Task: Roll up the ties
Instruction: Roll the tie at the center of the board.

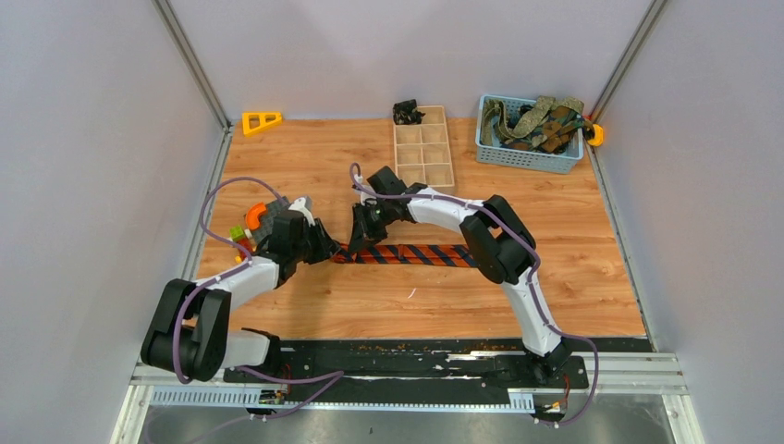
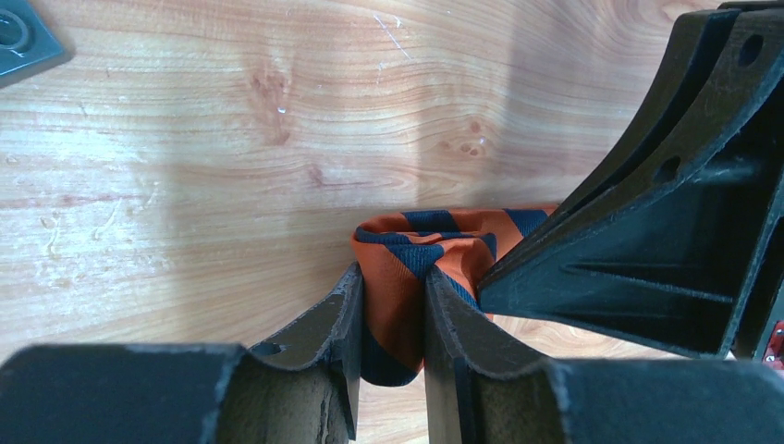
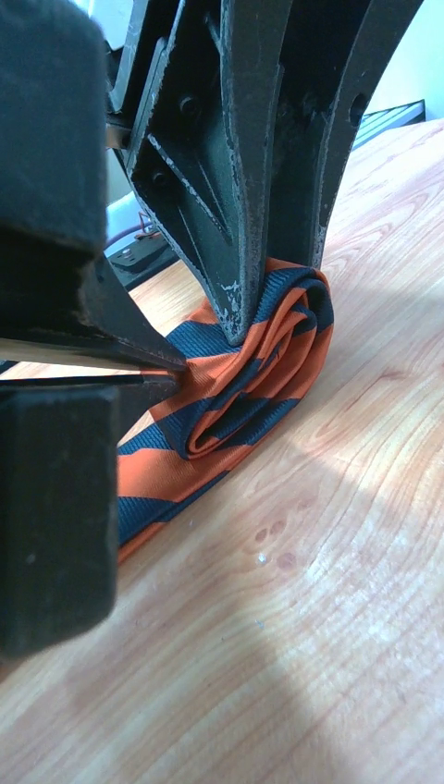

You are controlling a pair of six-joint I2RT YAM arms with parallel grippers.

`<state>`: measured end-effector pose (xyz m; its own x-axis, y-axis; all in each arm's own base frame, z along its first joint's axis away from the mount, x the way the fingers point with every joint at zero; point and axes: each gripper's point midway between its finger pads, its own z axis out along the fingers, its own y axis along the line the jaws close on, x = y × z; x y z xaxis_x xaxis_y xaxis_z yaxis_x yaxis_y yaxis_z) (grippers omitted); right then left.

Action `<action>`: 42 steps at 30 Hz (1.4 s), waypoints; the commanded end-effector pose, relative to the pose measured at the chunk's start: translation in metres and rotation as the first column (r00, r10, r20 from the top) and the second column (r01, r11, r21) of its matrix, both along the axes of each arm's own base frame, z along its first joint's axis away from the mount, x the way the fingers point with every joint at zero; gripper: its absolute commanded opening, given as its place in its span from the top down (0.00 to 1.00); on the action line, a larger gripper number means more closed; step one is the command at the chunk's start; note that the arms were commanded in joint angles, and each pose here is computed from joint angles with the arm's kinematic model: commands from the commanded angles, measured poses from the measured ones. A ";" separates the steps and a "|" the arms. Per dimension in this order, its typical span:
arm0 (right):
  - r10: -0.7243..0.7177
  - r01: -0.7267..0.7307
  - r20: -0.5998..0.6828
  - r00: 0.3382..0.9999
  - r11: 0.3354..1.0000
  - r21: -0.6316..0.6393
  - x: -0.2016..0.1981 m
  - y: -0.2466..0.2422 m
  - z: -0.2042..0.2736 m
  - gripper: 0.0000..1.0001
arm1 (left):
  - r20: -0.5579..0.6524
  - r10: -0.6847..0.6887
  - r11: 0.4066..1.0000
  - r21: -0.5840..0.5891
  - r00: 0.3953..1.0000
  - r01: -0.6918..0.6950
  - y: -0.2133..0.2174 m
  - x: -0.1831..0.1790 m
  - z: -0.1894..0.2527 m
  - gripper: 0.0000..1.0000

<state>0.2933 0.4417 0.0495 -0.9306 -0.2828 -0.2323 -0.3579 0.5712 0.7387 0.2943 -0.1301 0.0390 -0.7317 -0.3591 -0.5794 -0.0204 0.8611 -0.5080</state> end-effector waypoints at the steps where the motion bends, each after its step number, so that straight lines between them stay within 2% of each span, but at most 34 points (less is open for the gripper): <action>1: 0.013 -0.017 0.064 0.998 0.998 0.056 0.001 0.009 0.027 0.92 | 0.030 0.059 0.997 0.038 0.998 -0.061 0.006 0.013 0.016 0.89; 27: 0.017 -0.019 0.026 1.000 0.996 0.083 0.005 0.026 0.013 0.95 | 0.075 0.088 0.964 0.246 0.993 -0.104 0.003 0.019 0.049 0.90; 42: 0.034 -0.034 -0.001 0.999 0.990 0.134 0.009 0.048 0.016 0.96 | 0.085 0.070 0.947 0.308 0.994 -0.093 0.000 0.019 0.054 0.91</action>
<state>0.2979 0.4682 0.0441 -0.9337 -0.2837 -0.2185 -0.3419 0.5251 0.7794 0.2994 -0.1221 0.0719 -0.7013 -0.2121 -0.6806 -0.0920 0.9737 -0.2086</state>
